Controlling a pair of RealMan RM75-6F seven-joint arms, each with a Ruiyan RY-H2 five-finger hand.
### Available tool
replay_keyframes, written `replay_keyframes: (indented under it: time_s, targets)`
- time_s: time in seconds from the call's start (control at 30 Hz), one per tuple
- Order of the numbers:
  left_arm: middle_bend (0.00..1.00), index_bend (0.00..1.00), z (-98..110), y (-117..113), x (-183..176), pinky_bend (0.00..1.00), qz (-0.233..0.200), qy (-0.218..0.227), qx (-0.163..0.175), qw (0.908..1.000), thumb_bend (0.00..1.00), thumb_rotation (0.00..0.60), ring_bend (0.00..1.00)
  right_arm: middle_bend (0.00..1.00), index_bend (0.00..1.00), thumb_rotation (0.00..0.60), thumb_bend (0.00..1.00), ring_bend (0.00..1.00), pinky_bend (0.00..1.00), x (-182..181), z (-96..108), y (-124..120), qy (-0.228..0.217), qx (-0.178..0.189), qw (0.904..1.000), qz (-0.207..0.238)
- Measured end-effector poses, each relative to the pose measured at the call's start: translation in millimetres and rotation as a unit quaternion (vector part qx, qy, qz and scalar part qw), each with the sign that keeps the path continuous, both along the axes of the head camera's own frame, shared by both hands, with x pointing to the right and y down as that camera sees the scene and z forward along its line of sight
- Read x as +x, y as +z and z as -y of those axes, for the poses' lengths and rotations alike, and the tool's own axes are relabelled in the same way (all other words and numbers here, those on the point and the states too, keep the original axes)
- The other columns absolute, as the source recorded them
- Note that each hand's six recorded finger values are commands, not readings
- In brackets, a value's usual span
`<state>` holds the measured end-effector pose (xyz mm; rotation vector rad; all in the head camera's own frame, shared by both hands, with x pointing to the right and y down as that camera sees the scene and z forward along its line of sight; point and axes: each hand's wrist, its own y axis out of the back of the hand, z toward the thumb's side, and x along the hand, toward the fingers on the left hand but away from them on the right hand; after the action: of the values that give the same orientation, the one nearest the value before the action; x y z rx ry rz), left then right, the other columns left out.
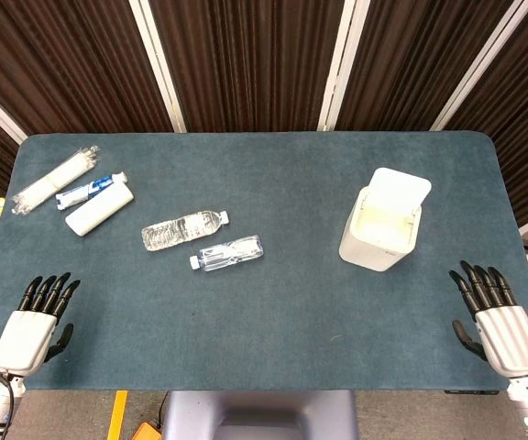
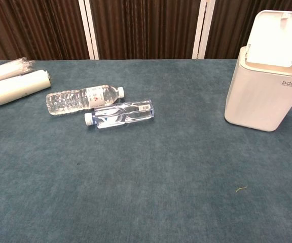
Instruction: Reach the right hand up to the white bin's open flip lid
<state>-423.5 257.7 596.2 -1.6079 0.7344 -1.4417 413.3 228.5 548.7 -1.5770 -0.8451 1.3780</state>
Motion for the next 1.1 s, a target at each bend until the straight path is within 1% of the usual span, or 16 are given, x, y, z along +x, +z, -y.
replay_keyframes:
  time_s: [0.17,0.27,0.3,0.33,0.37,0.4,0.43,0.5,0.53,0.57,0.63,0.73,0.8,0.9,1.03,1.1]
  targets:
    - [0.00,0.00,-2,1,2,0.05,0.004,0.002,-0.002,1.0000,0.47,0.600,0.00,0.00,0.00,0.600,0.45,0.00,0.00,-2,2,4,0.003,-0.005,0.9999,0.009]
    - [0.00,0.00,-2,4,3,0.05,0.005,0.003,-0.006,1.0000,0.47,0.600,0.00,0.00,0.00,0.600,0.45,0.00,0.00,-7,5,7,0.005,0.002,0.9998,0.017]
    - [0.00,0.00,-2,5,3,0.05,0.006,0.003,-0.008,0.9999,0.47,0.600,0.00,0.05,0.00,0.600,0.45,0.01,0.05,-9,7,9,0.005,0.007,0.9998,0.019]
    - [0.00,0.00,-1,5,2,0.05,0.007,0.002,-0.008,0.9999,0.47,0.600,0.00,0.15,0.00,0.600,0.45,0.10,0.20,-11,11,10,0.006,0.012,0.9997,0.022]
    - [0.00,0.00,-1,5,2,0.05,0.007,0.001,-0.008,0.9999,0.47,0.600,0.00,0.29,0.00,0.600,0.45,0.24,0.38,-14,16,9,0.007,0.019,0.9995,0.025]
    - [0.00,0.00,0,5,1,0.05,0.007,0.000,-0.007,1.0000,0.47,0.600,0.00,0.49,0.00,0.600,0.45,0.47,0.62,-18,24,7,0.010,0.028,0.9991,0.030]
    - [0.00,0.00,0,4,1,0.05,0.006,-0.001,-0.006,1.0000,0.47,0.600,0.00,0.66,0.00,0.600,0.45,0.68,0.80,-21,30,6,0.013,0.034,0.9988,0.034]
    - [0.00,0.00,1,2,0,0.05,0.004,-0.004,-0.002,1.0000,0.47,0.600,0.00,0.83,0.02,0.600,0.47,0.87,0.94,-30,48,1,0.022,0.046,0.9979,0.040]
    - [0.00,0.00,2,1,-1,0.05,0.003,-0.006,0.000,1.0000,0.47,0.600,0.00,0.88,0.04,0.600,0.51,0.93,0.98,-34,58,-1,0.025,0.051,0.9976,0.040]
    - [0.00,0.00,3,0,-2,0.05,0.003,-0.008,0.001,1.0000,0.47,0.600,0.00,0.91,0.06,0.600,0.55,0.96,1.00,-38,67,-4,0.028,0.057,0.9973,0.038]
    - [0.00,0.00,3,0,-3,0.05,0.004,-0.010,0.000,0.9999,0.47,0.600,0.00,0.93,0.07,0.600,0.64,0.98,1.00,-47,92,-9,0.034,0.072,0.9965,0.024]
    - [0.00,0.00,3,3,-3,0.05,0.005,-0.010,-0.005,0.9999,0.47,0.600,0.00,0.96,0.07,0.600,0.69,1.00,1.00,-61,128,-14,0.045,0.085,0.9954,0.000]
    - [0.00,0.00,3,4,-3,0.05,0.005,-0.008,-0.009,0.9999,0.47,0.600,0.00,0.99,0.10,0.600,0.73,1.00,1.00,-69,150,-15,0.054,0.084,0.9949,-0.015]
    - [0.00,0.00,3,5,-2,0.05,0.004,-0.006,-0.012,0.9999,0.47,0.600,0.00,1.00,0.19,0.600,0.76,1.00,1.00,-81,176,-14,0.071,0.073,0.9944,-0.029]
    - [0.00,0.00,2,8,1,0.05,0.000,0.000,-0.019,0.9998,0.47,0.600,0.00,1.00,0.27,0.600,0.77,1.00,1.00,-90,200,-8,0.095,0.045,0.9934,-0.046]
    - [0.00,0.00,1,9,2,0.05,0.002,0.003,-0.020,0.9998,0.47,0.600,0.00,1.00,0.30,0.600,0.78,1.00,1.00,-95,210,-4,0.102,0.030,0.9923,-0.065]
